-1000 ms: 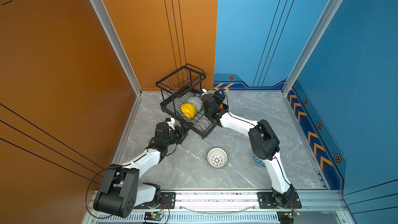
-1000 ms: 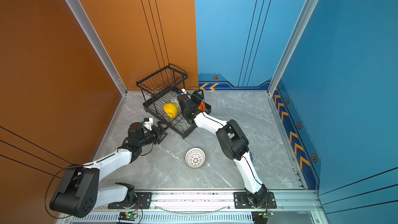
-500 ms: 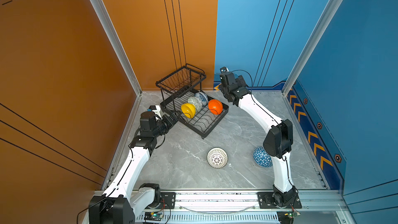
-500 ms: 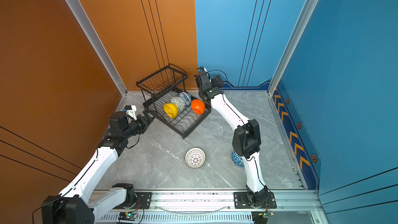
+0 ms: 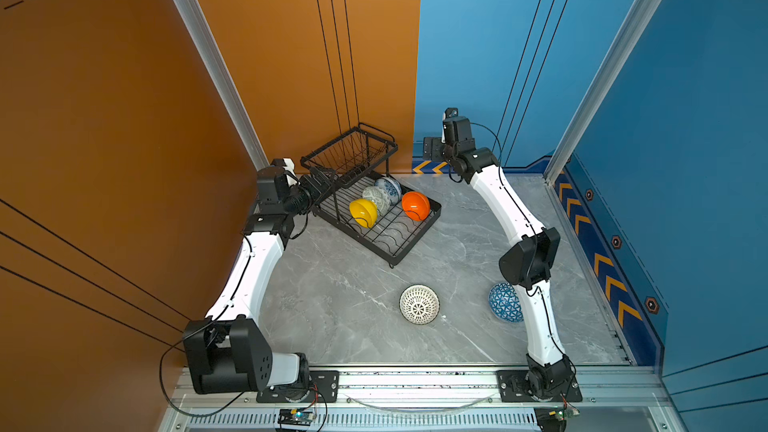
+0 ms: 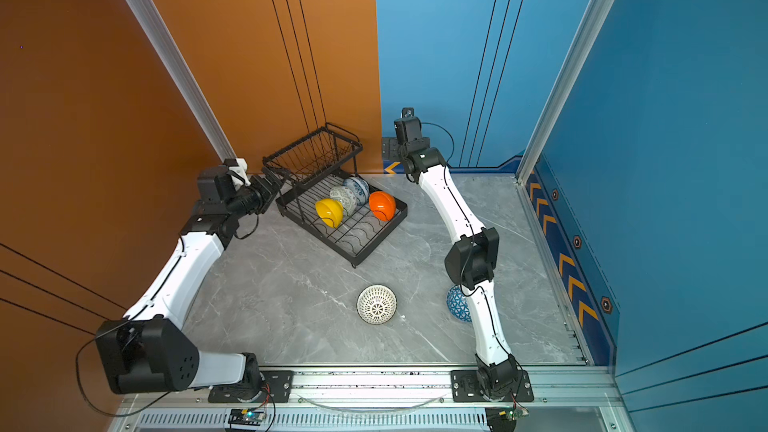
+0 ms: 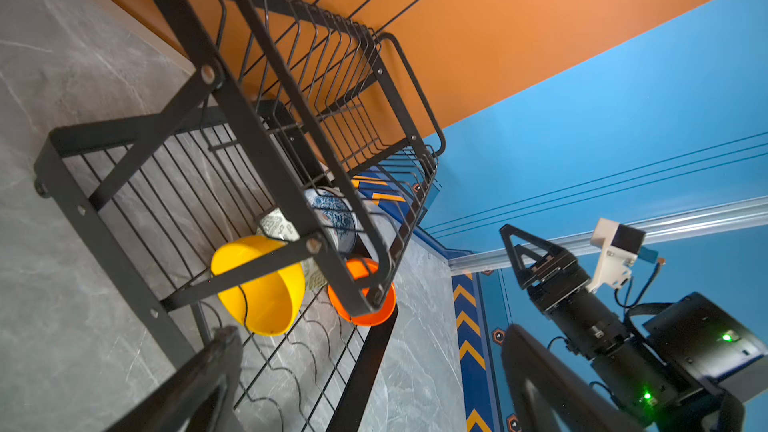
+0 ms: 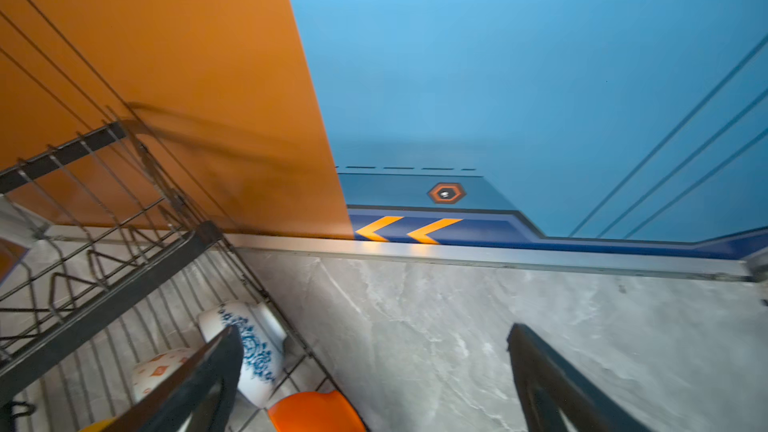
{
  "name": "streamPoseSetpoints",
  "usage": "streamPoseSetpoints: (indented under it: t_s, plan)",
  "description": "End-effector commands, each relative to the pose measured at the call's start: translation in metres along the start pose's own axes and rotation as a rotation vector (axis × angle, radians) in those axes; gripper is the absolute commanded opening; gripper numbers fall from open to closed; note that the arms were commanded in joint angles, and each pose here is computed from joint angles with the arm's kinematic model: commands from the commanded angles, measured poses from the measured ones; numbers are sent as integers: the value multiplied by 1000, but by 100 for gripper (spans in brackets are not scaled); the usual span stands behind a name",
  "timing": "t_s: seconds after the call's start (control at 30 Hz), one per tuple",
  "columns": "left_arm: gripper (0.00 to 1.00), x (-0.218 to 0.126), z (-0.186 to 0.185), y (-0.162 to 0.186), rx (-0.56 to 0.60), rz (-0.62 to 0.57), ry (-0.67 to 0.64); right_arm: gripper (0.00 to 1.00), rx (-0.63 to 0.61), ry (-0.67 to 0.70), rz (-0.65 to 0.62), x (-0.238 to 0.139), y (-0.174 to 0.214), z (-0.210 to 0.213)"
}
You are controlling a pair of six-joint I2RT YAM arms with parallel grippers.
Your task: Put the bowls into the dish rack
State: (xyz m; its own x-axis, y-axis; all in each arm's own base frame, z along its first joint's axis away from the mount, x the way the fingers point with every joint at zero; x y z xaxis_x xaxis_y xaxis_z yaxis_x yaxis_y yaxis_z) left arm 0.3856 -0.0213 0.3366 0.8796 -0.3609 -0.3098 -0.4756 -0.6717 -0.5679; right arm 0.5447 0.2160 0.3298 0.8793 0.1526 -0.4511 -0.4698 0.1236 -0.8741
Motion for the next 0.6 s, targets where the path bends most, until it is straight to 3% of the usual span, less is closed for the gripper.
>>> streamPoseSetpoints:
  t_s: [0.0, 0.27, 0.5, 0.57]
  plan:
    - [98, 9, 1, -15, 26, -16, -41, 100, 113, -147, 51, 6, 10, 24]
    - [98, 32, 6, -29, 72, 11, -131, 100, 358, -349, 72, 37, 23, 48]
    - [99, 40, 7, -34, 120, 40, -194, 100, 497, -485, 42, 47, 20, 65]
    - [96, 43, 5, -36, 130, 44, -196, 100, 506, -498, 38, 48, 22, 72]
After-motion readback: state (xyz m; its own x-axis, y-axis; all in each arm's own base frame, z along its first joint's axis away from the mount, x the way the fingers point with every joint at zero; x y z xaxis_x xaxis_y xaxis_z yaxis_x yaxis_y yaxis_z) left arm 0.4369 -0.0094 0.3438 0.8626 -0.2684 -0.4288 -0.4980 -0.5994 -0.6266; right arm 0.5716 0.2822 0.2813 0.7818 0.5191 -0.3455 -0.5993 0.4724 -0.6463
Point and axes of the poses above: each gripper's point midway between its finger pads, its own x axis out along the fingers, its own z axis along the line the jaws close on, y = z × x, the point moved 7 cm from there along -x, back along the fingers, and after that the axes turned 4 degrees about x, right-handed, at the moved point
